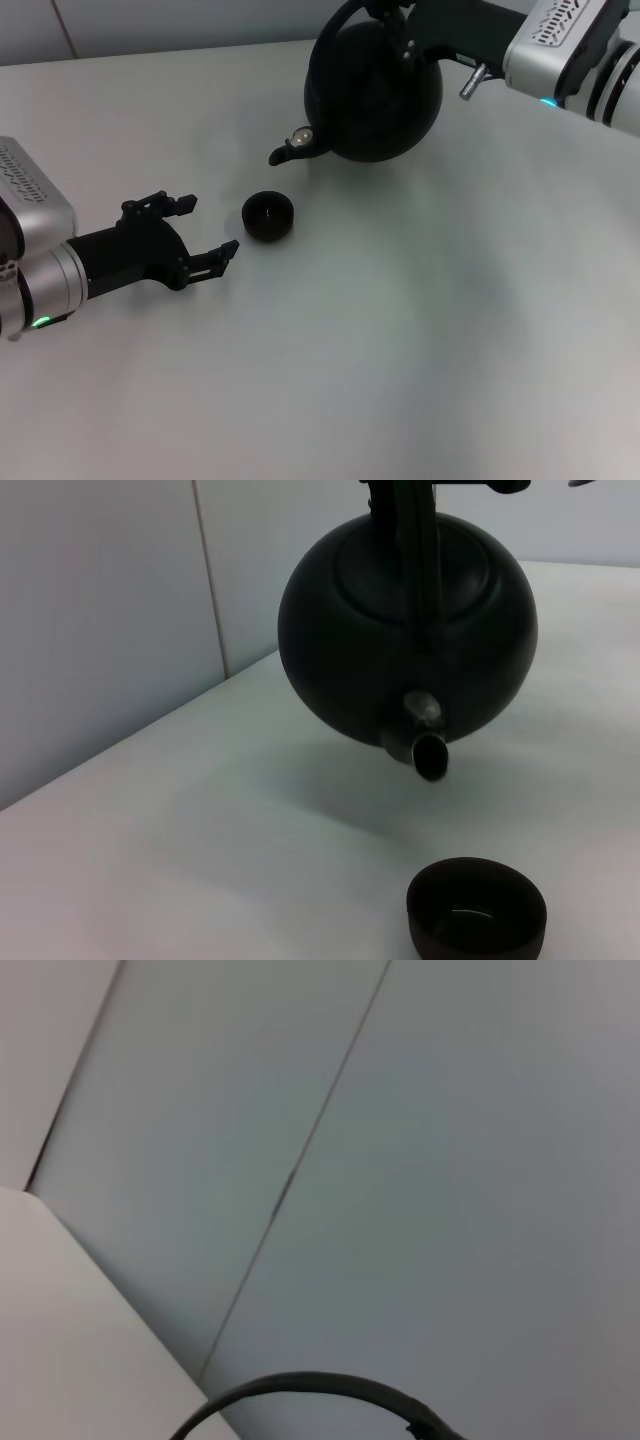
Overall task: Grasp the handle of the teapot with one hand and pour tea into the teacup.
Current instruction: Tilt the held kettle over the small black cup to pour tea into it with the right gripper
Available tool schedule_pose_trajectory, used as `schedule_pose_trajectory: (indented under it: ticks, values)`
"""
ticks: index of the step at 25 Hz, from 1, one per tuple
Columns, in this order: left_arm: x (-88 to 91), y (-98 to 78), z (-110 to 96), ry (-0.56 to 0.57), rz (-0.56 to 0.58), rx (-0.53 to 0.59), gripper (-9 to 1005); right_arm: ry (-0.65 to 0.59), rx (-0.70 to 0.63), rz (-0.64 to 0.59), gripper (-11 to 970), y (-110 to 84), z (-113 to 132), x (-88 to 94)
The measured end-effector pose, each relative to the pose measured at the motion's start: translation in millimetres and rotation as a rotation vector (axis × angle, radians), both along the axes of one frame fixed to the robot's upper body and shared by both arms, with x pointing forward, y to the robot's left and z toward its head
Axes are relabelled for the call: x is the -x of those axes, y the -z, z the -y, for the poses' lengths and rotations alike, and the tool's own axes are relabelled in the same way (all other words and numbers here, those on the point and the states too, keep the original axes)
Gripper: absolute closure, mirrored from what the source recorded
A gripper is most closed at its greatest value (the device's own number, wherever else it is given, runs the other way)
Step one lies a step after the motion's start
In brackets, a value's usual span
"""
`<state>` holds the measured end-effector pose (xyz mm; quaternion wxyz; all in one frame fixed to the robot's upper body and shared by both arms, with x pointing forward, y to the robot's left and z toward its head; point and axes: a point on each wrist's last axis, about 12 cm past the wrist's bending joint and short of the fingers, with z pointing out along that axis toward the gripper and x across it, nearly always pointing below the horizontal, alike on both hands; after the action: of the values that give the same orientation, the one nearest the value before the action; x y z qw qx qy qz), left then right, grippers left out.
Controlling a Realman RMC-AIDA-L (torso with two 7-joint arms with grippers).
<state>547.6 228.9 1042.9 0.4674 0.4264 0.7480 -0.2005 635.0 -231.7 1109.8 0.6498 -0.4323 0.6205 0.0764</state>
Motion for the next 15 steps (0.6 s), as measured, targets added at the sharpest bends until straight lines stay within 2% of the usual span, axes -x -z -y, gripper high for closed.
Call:
schedule_pose_trajectory:
  ticks: [15]
  values:
    - [-0.2,0.0,0.6,0.001,0.003,-0.001,187,-0.046,0.074,0.009,869,-0.2,-11.5,-1.1]
